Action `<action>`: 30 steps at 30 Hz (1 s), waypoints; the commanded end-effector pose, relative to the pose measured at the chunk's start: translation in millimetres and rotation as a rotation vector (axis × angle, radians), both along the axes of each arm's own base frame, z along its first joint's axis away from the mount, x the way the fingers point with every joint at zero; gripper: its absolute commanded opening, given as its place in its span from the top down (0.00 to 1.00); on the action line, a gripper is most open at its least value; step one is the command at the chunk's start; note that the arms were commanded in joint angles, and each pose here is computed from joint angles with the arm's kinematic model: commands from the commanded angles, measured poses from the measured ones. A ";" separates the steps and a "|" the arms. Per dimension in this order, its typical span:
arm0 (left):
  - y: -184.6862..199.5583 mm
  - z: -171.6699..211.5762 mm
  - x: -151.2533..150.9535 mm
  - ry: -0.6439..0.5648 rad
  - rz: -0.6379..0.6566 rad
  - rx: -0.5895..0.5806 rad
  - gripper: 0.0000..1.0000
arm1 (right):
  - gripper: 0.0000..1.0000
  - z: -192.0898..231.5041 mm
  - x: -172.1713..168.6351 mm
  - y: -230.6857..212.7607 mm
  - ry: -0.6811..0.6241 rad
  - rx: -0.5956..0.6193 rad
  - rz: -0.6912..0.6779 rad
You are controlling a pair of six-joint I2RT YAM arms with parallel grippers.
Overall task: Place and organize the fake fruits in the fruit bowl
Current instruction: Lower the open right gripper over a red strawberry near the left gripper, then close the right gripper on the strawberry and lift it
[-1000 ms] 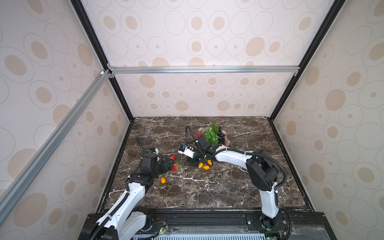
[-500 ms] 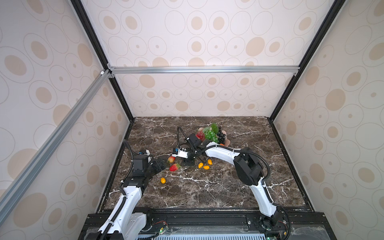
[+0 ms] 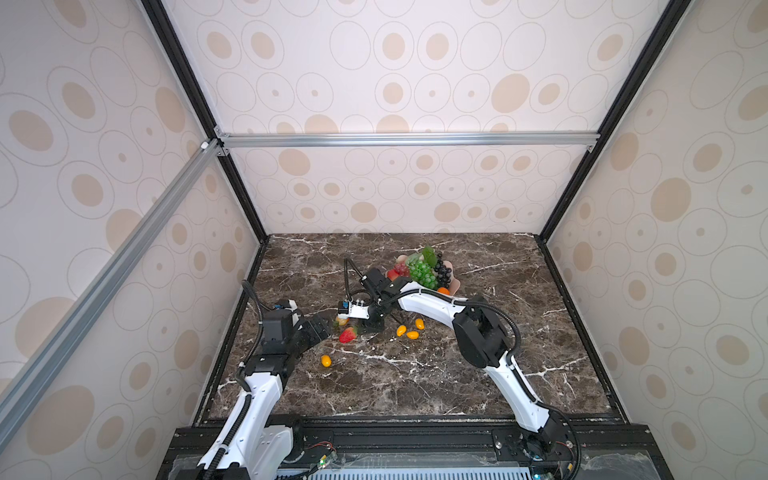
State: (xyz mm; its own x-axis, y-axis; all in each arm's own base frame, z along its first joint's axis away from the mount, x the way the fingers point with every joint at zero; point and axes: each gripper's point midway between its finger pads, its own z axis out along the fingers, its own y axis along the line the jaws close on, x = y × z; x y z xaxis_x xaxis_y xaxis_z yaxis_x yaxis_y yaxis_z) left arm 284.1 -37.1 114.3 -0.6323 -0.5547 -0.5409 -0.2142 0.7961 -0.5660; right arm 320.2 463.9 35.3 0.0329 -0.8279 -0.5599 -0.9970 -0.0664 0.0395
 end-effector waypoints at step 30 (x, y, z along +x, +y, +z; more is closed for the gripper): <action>-11.7 23.0 10.5 -0.109 -0.074 -0.045 0.10 | 1.00 81.7 12.3 -24.7 -0.137 0.130 -0.048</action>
